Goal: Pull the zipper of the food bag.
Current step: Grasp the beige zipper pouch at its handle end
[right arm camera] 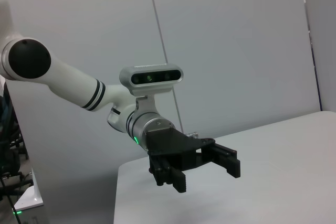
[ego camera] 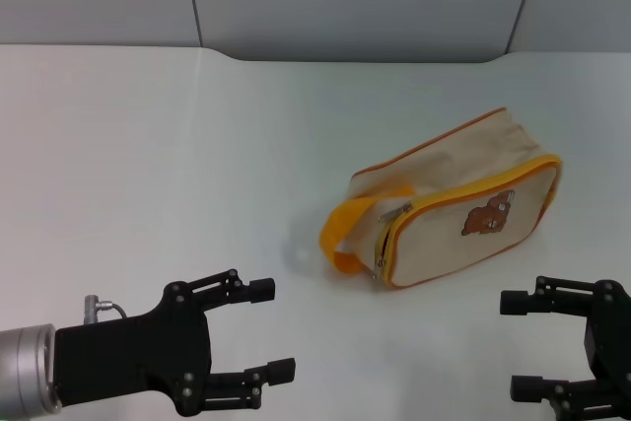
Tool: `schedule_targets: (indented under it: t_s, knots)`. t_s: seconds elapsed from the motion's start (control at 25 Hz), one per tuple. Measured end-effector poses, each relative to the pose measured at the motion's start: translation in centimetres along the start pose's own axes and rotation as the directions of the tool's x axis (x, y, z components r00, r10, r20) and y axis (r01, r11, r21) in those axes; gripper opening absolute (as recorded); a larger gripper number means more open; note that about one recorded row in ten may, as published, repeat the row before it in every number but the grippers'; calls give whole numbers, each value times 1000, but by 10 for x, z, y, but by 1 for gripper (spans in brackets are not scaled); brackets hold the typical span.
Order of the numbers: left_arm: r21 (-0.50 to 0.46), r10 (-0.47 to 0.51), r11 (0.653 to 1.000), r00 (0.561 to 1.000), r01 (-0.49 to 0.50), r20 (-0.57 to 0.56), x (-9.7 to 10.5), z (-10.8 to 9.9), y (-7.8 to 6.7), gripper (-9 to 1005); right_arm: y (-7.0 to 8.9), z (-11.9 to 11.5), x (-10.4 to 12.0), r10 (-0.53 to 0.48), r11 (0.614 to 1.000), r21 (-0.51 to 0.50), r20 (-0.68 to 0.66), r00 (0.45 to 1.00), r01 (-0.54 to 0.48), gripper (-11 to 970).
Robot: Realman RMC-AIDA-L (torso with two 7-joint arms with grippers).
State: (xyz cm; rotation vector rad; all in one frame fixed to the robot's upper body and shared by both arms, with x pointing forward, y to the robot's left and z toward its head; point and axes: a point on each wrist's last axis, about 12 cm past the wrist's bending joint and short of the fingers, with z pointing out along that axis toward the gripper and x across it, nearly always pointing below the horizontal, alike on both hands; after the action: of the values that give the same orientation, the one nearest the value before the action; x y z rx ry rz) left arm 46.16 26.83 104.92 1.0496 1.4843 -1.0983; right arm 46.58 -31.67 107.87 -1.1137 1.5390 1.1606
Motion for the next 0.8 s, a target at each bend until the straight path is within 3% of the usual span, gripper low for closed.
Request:
schedule_targets:
  t_s: [0.36,0.52,0.68,0.72,0.8]
  knots:
    - [-1,5,1000,1000,-5,5,0,1,0,834,0,0,0,-6,1000,12,10,1000,6,819]
    - [-8,18,1000,1000,-18,18,1,3,-1,834,-3,-9,-1,-20,994,110,63,998,13,819]
    - [-48,21,999,999,-19,30,9,27,7,835,-3,-10,-1,-17,994,107,58,998,11,819]
    - [-94,24,995,999,-22,22,13,36,12,835,-3,-13,-2,-22,993,114,50,999,16,819]
    - [-122,23,992,999,-20,28,14,40,14,835,-2,-15,-2,-22,993,119,47,999,16,819]
